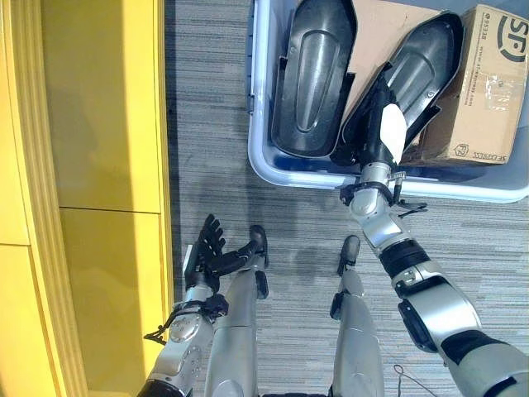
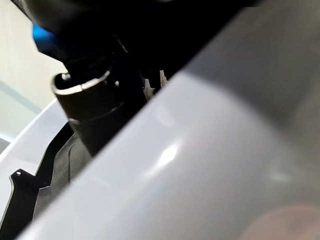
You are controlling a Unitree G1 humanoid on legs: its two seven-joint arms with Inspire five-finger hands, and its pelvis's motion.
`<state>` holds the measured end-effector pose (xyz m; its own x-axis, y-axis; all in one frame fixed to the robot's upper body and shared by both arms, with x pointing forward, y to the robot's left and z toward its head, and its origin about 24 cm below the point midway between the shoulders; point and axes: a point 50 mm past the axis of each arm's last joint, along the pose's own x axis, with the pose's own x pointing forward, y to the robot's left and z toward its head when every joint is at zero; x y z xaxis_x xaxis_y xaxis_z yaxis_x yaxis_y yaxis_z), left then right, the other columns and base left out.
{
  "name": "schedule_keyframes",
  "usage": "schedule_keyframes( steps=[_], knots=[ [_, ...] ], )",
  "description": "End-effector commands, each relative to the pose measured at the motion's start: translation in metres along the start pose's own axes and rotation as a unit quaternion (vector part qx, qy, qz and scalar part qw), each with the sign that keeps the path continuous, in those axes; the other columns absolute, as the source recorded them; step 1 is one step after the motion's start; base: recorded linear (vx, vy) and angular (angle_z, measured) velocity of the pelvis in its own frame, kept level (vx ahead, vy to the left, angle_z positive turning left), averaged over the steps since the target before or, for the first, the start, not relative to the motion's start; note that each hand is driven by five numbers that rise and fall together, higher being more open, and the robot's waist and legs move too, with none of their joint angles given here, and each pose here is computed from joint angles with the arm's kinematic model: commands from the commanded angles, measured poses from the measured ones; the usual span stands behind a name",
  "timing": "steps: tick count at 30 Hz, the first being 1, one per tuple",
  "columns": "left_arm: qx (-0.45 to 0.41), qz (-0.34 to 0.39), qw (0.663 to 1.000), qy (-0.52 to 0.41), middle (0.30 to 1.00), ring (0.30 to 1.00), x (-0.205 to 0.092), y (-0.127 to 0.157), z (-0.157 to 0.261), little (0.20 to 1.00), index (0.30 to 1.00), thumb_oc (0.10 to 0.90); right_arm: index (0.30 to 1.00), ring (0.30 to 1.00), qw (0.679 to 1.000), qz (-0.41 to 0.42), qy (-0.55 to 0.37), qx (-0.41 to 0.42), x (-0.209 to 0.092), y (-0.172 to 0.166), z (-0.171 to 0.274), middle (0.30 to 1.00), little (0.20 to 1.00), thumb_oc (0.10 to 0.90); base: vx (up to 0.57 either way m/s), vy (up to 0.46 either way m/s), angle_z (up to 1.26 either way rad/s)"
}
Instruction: Move parts from the plastic box to the shelf.
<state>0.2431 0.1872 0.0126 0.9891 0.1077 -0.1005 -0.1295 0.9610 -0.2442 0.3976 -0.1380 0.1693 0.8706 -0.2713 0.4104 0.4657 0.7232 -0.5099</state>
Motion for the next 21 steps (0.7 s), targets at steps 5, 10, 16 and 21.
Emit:
schedule_keyframes(
  steps=[5,10,16,21],
  knots=[
    [-0.014,-0.020,0.998,-0.063,1.000,1.000,-0.006,-0.006,0.026,1.000,1.000,0.900,1.000,1.000,0.994,0.039,0.104,0.009,-0.014,0.007,-0.046,1.000,1.000,0.900,-0.01,0.001,-0.10],
    [-0.019,-0.022,0.998,-0.062,1.000,1.000,-0.006,-0.007,0.026,1.000,1.000,0.900,1.000,1.000,0.992,0.045,0.122,0.004,-0.013,0.006,-0.053,1.000,1.000,0.900,-0.01,-0.006,0.02],
    [-0.023,-0.028,0.998,-0.044,1.000,1.000,-0.008,-0.007,0.021,1.000,1.000,0.900,0.522,0.522,0.984,0.057,0.169,0.002,-0.014,0.005,-0.069,0.522,0.522,0.559,-0.02,-0.037,0.08],
    [-0.021,-0.032,0.999,-0.031,1.000,1.000,-0.009,-0.008,0.016,1.000,1.000,0.900,0.300,0.300,0.976,0.065,0.207,0.014,-0.018,0.005,-0.082,0.300,0.300,0.400,-0.01,-0.008,0.00]
  ],
)
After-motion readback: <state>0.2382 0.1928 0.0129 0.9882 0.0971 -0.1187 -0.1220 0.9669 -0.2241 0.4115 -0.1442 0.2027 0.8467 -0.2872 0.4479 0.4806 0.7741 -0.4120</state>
